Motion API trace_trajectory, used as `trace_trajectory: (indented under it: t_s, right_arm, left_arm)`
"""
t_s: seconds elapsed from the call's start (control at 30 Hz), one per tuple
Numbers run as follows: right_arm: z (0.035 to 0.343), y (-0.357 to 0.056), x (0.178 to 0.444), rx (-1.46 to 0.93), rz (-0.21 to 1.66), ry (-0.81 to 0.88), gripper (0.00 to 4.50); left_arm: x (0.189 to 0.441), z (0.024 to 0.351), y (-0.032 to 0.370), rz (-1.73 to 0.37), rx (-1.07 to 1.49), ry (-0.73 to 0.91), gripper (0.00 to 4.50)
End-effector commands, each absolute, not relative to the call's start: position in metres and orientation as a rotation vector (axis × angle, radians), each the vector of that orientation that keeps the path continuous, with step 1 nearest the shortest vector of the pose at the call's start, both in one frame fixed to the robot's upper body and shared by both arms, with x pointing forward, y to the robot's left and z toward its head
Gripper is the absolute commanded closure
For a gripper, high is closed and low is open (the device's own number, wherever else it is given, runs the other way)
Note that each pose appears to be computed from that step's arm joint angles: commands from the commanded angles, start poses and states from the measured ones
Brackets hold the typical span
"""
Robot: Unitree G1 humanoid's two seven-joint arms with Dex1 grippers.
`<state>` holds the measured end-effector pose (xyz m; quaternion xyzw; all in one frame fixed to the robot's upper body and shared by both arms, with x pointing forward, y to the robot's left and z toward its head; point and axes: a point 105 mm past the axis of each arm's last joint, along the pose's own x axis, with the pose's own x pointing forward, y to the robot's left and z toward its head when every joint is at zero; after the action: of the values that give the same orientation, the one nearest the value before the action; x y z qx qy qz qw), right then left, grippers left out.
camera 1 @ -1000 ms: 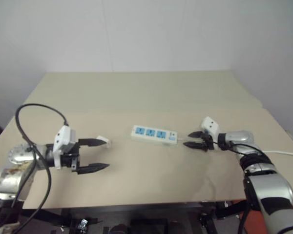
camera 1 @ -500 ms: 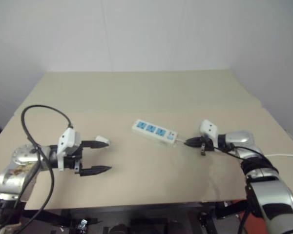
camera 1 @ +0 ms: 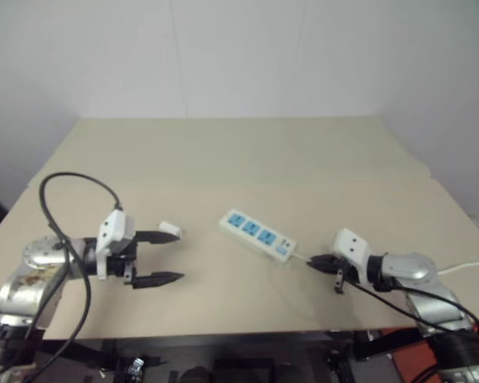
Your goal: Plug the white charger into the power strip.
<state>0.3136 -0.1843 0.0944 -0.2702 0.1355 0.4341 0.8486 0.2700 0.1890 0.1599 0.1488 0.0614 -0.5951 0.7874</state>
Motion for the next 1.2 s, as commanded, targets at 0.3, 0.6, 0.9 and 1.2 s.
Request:
trace_trajectory:
  t_s: [0.3, 0.6, 0.9, 1.2]
  right_arm:
    - [0.125, -0.193, 0.316, -0.481, 0.793, 0.159, 0.37]
    - [0.156, -0.187, 0.297, -0.074, 0.807, -0.057, 0.04]
    - [0.123, -0.158, 0.302, -0.107, 0.865, -0.066, 0.04]
    - [0.108, -0.149, 0.317, -0.155, 0.855, -0.073, 0.04]
  left_arm:
    - [0.271, 0.168, 0.191, -1.294, 0.336, 0.122, 0.0]
    - [0.269, 0.168, 0.189, -1.3, 0.328, 0.119, 0.0]
    - [0.272, 0.175, 0.184, -1.288, 0.311, 0.075, 0.0]
    - [0.27, 0.177, 0.186, -1.302, 0.317, 0.081, 0.0]
